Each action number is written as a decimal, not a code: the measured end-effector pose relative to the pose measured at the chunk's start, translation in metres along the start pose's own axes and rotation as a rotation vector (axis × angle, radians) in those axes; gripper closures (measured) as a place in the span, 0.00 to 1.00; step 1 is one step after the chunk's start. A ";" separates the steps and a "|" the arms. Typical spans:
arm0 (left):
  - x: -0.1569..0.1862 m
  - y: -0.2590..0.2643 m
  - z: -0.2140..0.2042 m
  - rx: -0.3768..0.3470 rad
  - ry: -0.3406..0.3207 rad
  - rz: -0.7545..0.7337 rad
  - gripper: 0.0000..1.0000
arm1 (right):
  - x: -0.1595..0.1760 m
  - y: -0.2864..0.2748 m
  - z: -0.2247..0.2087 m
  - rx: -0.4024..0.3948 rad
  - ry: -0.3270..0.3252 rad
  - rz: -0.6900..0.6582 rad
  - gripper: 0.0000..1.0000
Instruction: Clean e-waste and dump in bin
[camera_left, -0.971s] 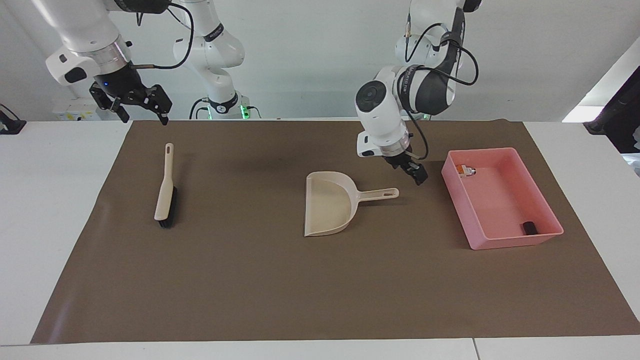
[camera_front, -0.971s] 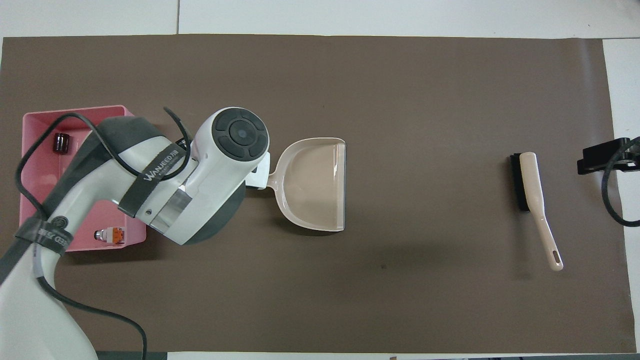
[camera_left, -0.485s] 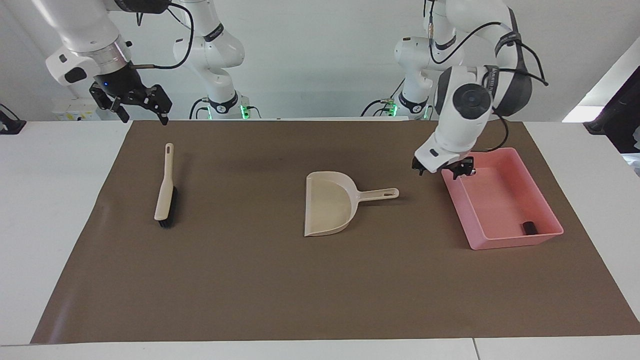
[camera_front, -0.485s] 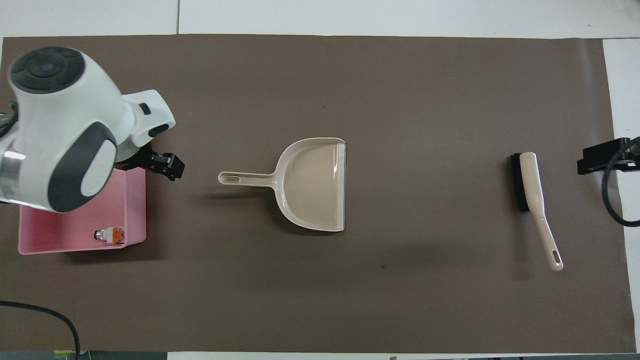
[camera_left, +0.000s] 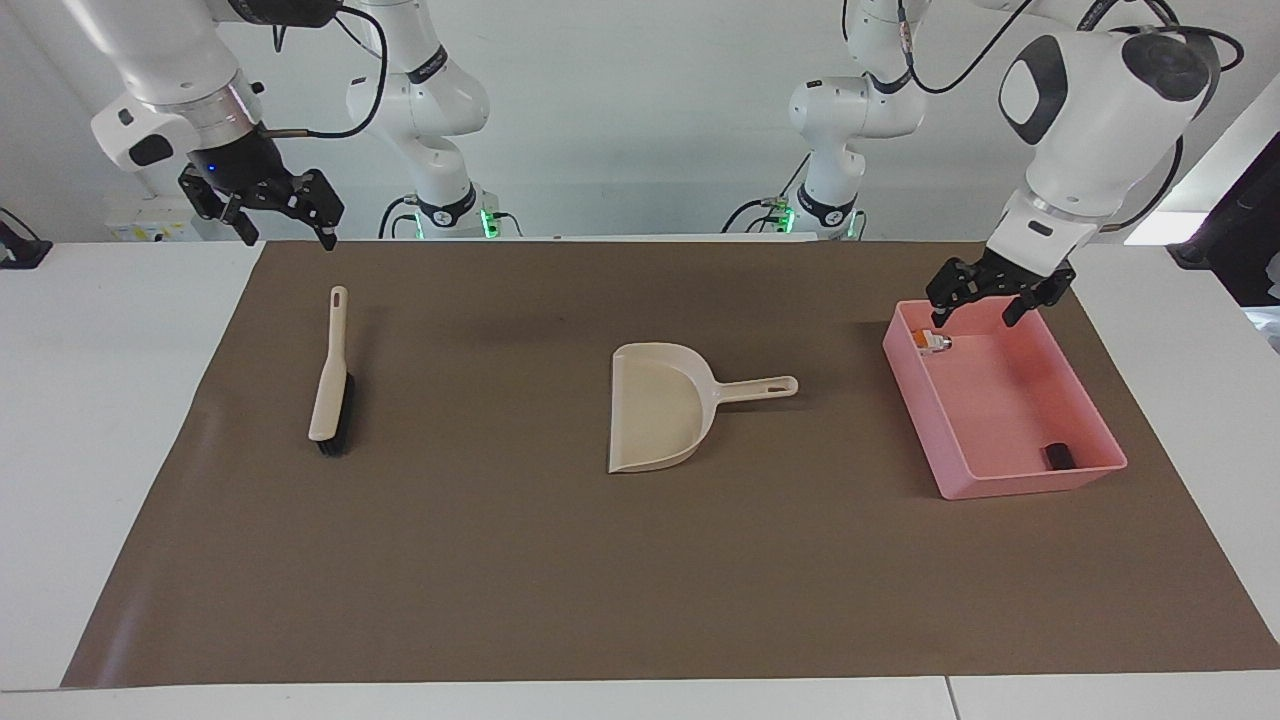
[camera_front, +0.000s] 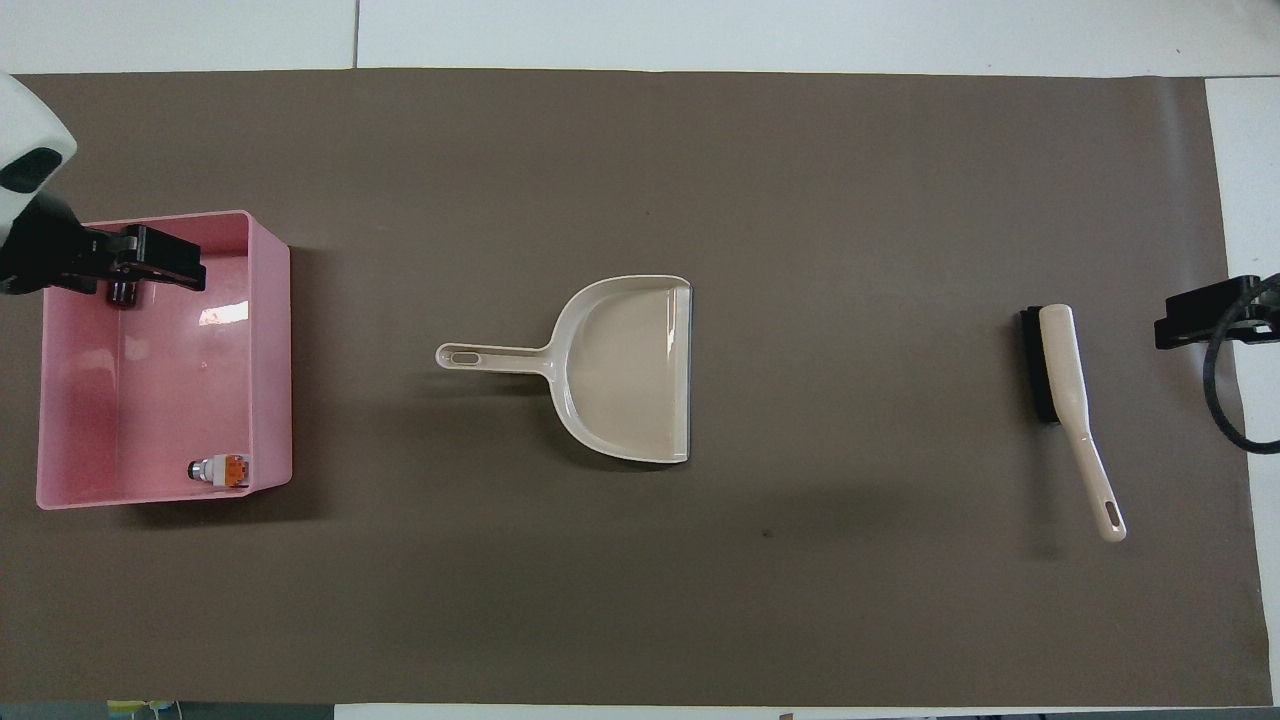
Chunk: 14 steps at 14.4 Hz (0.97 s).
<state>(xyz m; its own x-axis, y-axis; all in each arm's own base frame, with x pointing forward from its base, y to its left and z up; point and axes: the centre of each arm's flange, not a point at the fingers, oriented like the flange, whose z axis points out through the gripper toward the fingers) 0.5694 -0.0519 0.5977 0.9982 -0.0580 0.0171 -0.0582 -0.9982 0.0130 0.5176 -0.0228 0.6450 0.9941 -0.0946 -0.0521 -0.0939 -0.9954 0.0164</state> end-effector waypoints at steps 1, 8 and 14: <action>-0.001 -0.004 -0.010 0.000 0.003 -0.009 0.00 | 0.000 0.000 0.000 0.000 0.000 0.000 0.00; -0.023 -0.032 -0.036 -0.015 -0.084 -0.011 0.00 | 0.000 0.000 0.000 0.000 0.000 0.000 0.00; -0.040 -0.037 -0.048 -0.017 -0.102 0.018 0.00 | 0.000 0.000 0.000 0.000 0.000 0.000 0.00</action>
<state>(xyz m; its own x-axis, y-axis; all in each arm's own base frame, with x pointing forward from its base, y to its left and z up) 0.5310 -0.0115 0.6443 0.9935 -0.0775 -0.0840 -0.0751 -0.9967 0.0306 0.5176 -0.0228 0.6450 0.9941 -0.0946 -0.0521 -0.0939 -0.9954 0.0164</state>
